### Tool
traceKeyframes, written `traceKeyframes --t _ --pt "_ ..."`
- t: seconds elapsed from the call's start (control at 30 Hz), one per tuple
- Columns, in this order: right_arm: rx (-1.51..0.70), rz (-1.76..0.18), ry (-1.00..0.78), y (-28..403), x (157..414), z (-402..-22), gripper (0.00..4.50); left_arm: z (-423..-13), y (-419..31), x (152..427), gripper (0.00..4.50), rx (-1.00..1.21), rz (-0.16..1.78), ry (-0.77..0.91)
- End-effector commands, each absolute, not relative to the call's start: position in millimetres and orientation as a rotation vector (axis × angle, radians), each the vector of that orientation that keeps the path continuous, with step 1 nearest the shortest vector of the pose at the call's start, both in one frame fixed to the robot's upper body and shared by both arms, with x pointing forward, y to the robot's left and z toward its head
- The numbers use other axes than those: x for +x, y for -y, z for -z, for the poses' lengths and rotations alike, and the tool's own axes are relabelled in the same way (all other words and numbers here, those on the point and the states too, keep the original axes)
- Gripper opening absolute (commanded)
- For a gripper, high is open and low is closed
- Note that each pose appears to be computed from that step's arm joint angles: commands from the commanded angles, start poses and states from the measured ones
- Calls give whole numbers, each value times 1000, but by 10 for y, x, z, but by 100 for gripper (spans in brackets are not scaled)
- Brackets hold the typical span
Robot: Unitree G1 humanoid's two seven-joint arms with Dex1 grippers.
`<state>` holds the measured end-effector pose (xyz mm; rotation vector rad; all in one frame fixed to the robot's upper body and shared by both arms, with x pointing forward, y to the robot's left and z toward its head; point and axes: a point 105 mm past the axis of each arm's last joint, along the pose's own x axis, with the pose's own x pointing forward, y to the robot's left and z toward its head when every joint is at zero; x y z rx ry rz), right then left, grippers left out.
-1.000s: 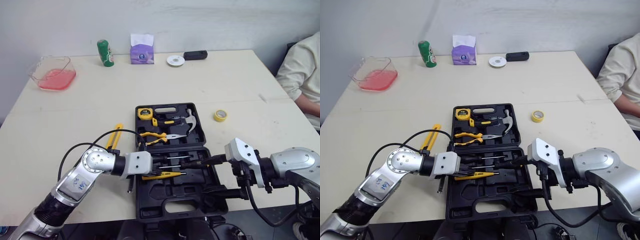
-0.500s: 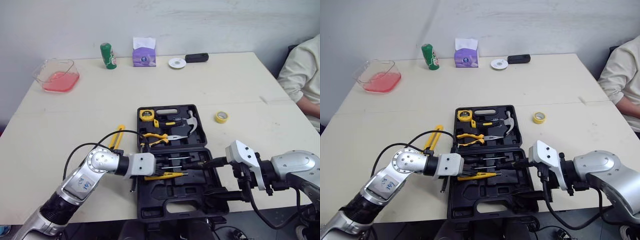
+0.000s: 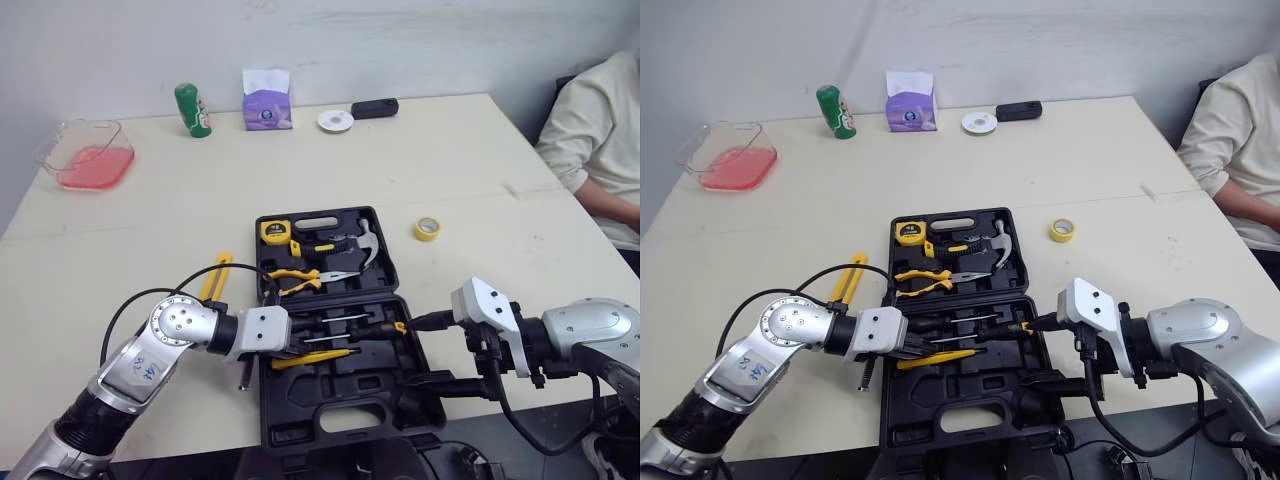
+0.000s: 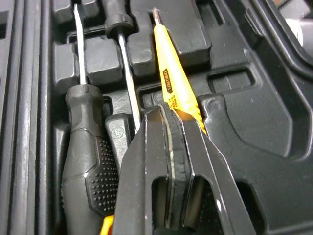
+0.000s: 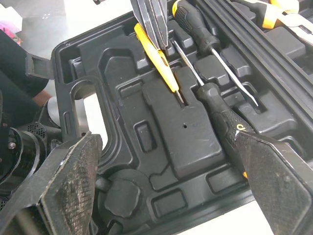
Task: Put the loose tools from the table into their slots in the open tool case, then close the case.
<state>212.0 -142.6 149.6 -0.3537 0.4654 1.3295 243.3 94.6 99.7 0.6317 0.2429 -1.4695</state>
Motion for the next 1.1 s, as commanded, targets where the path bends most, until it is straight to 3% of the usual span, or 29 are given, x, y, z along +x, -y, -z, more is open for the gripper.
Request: traceKeyframes --t 0.03,0.27,0.67,1.1 --pt "-371 -1331 -433 1419 2128 -1557 450 -1049 -882 2423 8 559 1478 -227" --pt "-366 -1327 -418 1412 2138 -1578 450 -1276 -826 2339 8 356 1546 -231" --pt "-363 -1331 -421 1400 2115 -1576 450 -1193 -692 2346 8 355 1521 -294" --pt "-360 -1325 -426 1404 2092 -1577 450 -652 -917 2303 8 529 1426 -586"
